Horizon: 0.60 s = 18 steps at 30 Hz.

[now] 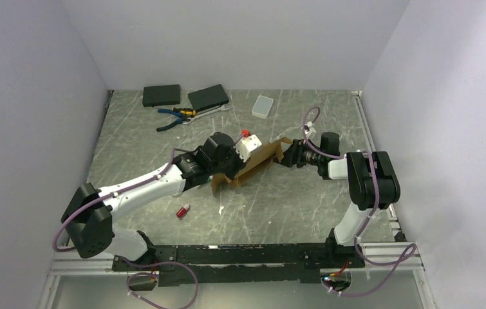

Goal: Fold the paper box

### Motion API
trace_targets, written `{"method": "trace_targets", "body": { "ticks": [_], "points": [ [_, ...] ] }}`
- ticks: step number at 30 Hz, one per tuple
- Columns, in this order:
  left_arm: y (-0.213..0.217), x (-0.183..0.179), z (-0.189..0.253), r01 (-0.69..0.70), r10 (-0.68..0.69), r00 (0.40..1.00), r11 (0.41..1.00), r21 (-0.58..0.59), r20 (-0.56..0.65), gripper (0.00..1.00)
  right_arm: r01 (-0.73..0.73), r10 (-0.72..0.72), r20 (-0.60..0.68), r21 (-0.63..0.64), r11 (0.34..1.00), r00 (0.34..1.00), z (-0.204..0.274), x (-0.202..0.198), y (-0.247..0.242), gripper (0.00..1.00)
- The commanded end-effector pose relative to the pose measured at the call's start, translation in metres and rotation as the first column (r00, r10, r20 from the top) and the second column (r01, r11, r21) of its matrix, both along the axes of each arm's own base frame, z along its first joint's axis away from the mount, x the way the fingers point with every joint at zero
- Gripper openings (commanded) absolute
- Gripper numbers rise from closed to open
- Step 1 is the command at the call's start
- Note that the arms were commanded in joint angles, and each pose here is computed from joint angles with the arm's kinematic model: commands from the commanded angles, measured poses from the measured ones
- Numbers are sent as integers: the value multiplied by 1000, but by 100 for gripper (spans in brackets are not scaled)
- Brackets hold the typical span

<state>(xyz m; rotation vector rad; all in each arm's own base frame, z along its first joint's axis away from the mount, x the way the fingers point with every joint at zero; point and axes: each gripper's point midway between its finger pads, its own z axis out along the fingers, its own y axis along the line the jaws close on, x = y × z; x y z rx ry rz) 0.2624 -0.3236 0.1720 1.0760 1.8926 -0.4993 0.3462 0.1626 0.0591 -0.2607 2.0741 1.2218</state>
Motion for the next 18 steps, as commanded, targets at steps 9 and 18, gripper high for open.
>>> {"method": "trace_targets", "body": {
  "ticks": [9, 18],
  "points": [
    [3, -5, 9, 26, -36, 994, 994, -106, -101, 0, 15, -21, 137, 48, 999, 990, 13, 23, 11, 64],
    [8, 1, 4, 26, -49, 986, 990, -140, -161, 0, 28, -36, 209, 42, 999, 977, 18, 36, 18, 61]
  ]
}}
